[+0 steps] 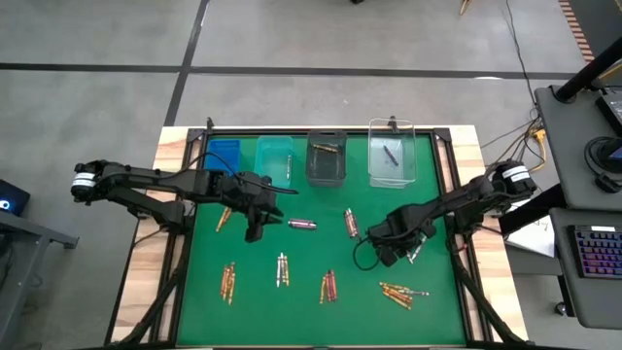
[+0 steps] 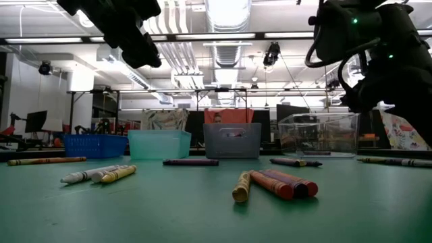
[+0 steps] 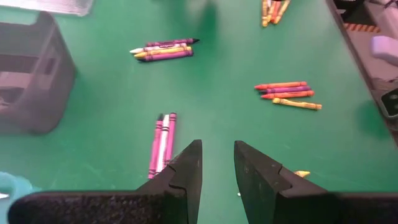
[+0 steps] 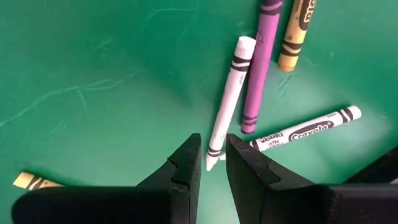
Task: Sort crayons
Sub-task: Put the white crayon into the light blue bin
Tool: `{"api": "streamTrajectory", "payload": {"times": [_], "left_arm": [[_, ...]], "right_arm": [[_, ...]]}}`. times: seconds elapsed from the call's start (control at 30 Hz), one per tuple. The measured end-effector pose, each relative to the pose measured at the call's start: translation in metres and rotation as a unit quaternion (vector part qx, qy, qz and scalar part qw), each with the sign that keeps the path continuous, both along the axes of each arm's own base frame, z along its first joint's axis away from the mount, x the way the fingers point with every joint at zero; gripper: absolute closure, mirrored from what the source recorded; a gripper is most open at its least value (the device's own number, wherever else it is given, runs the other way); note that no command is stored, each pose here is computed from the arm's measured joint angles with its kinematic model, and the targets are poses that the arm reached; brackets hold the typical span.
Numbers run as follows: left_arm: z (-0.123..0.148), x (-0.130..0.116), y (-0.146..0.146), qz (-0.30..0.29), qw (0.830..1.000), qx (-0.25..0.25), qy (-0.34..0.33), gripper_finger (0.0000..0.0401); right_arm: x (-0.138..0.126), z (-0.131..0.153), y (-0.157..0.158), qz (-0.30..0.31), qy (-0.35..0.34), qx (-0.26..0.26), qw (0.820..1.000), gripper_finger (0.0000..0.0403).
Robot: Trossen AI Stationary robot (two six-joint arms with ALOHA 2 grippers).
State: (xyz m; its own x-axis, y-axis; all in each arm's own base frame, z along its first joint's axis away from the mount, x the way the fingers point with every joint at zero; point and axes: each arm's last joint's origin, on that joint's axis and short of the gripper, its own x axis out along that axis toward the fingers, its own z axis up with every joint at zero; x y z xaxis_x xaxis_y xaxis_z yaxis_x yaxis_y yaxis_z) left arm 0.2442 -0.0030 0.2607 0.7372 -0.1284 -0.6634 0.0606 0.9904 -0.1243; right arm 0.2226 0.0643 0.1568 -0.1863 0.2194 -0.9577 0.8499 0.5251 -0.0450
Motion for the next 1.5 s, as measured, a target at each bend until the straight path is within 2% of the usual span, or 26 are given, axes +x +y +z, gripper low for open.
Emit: {"api": "streamTrajectory", "payload": {"times": [0.43,0.97,1.5], "left_arm": [[0.001,0.001,0.001,0.003,1.000,0.012,-0.006,0.0326],[0.001,0.001,0.001,0.003,1.000,0.012,-0.007,0.0326],[0.001,0.001,0.001,0.003,1.000,0.012,-0.009,0.0326]], "right_arm": [[-0.001,-0.003,0.000,-0.015,-0.001,-0.030,0.999,0.0339],[-0.006,-0.014,-0.001,-0.014,-0.004,-0.031,0.999,0.0339],[-0.004,-0.019,-0.001,0.002,-0.041,-0.034,0.999,0.0345]]}}
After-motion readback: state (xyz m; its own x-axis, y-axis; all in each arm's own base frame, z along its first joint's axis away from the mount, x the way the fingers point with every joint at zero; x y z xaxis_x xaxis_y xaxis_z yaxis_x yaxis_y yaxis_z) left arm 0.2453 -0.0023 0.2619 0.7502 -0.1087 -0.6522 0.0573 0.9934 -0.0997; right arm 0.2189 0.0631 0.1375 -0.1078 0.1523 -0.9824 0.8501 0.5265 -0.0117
